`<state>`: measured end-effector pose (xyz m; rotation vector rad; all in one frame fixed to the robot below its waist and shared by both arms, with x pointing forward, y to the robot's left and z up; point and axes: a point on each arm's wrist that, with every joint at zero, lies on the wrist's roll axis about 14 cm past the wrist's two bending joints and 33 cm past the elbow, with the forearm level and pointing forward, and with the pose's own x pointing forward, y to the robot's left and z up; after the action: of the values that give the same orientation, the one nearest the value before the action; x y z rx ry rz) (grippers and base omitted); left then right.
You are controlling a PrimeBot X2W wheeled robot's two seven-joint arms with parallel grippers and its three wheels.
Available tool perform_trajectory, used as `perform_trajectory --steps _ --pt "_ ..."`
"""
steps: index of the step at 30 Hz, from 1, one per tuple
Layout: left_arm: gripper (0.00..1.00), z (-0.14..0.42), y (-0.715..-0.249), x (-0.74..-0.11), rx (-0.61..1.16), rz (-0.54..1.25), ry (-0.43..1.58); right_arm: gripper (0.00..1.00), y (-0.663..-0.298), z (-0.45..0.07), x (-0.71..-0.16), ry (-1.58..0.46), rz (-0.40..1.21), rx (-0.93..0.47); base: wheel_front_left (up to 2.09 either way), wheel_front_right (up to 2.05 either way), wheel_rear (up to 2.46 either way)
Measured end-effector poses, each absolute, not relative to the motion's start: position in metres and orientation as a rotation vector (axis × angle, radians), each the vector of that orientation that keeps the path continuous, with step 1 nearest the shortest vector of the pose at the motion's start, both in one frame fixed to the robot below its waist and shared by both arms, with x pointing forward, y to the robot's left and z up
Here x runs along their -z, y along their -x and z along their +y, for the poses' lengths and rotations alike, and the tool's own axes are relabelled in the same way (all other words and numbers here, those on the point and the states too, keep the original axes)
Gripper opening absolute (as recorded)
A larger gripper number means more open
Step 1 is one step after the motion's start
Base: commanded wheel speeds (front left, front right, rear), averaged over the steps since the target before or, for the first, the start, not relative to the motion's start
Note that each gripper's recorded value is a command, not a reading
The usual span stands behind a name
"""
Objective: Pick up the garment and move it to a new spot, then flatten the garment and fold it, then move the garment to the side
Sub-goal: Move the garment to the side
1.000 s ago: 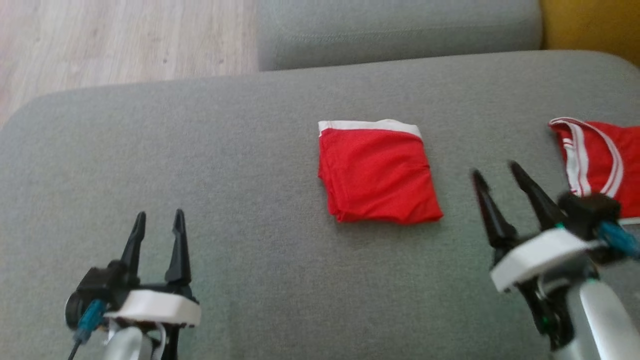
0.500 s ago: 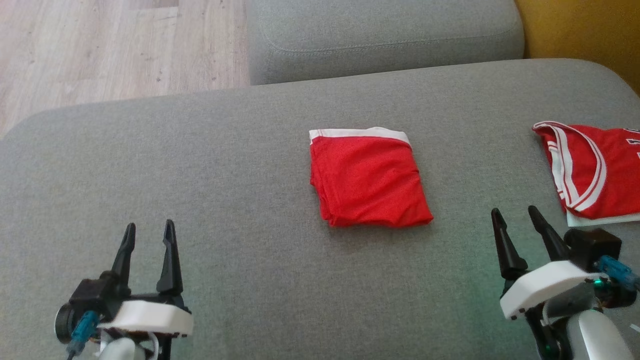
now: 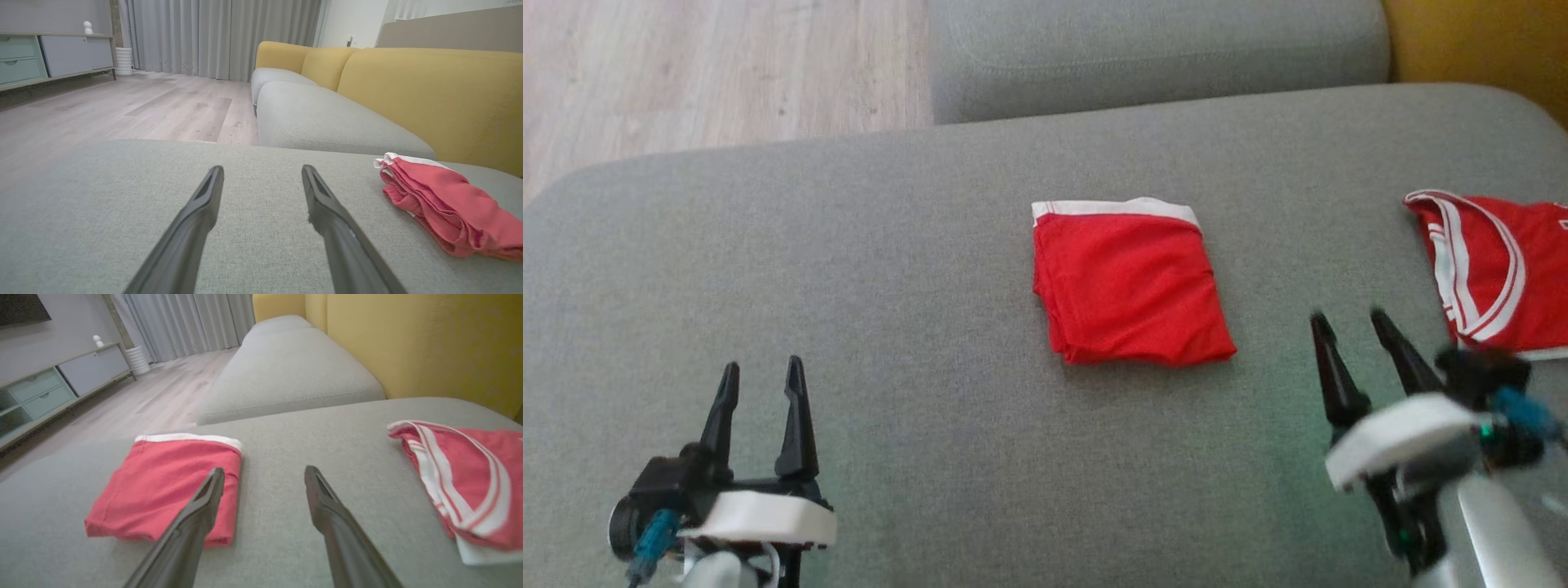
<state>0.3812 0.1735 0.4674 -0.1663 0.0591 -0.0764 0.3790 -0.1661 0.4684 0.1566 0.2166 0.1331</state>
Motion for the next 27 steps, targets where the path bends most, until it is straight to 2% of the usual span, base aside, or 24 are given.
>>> perform_trajectory --steps 4,8,15,18,22,23,24,27 --pt "1.0 0.173 -0.386 -0.464 0.075 0.068 0.177 1.0 -0.418 -0.145 -0.493 -0.171 0.2 -0.201 0.0 0.0 0.0" --pt "1.0 0.17 -0.401 -0.468 0.09 0.058 0.177 1.0 -0.452 -0.122 -0.478 -0.153 0.367 -0.265 0.0 0.0 0.0" --pt "1.0 0.172 -0.418 -0.473 0.09 0.036 0.172 1.0 -0.46 -0.11 -0.4 -0.168 0.71 -0.256 0.0 0.0 0.0" --pt "1.0 0.18 -0.416 -0.465 0.068 0.059 0.168 1.0 -0.46 -0.097 -0.378 -0.19 0.8 -0.276 0.0 0.0 0.0" --pt "1.0 0.187 -0.413 -0.457 0.047 0.083 0.164 1.0 -0.464 -0.084 -0.373 -0.222 0.842 -0.306 0.0 0.0 0.0" --pt "1.0 0.187 -0.413 -0.454 0.044 0.089 0.164 0.47 -0.465 -0.081 -0.373 -0.214 0.852 -0.318 0.0 0.0 0.0" --pt "1.0 0.187 -0.413 -0.453 0.044 0.092 0.165 0.0 -0.466 -0.078 -0.376 -0.211 0.85 -0.332 0.0 0.0 0.0" --pt "1.0 0.182 -0.417 -0.455 0.059 0.085 0.169 0.0 -0.46 -0.071 -0.379 -0.177 0.85 -0.369 0.0 0.0 0.0"
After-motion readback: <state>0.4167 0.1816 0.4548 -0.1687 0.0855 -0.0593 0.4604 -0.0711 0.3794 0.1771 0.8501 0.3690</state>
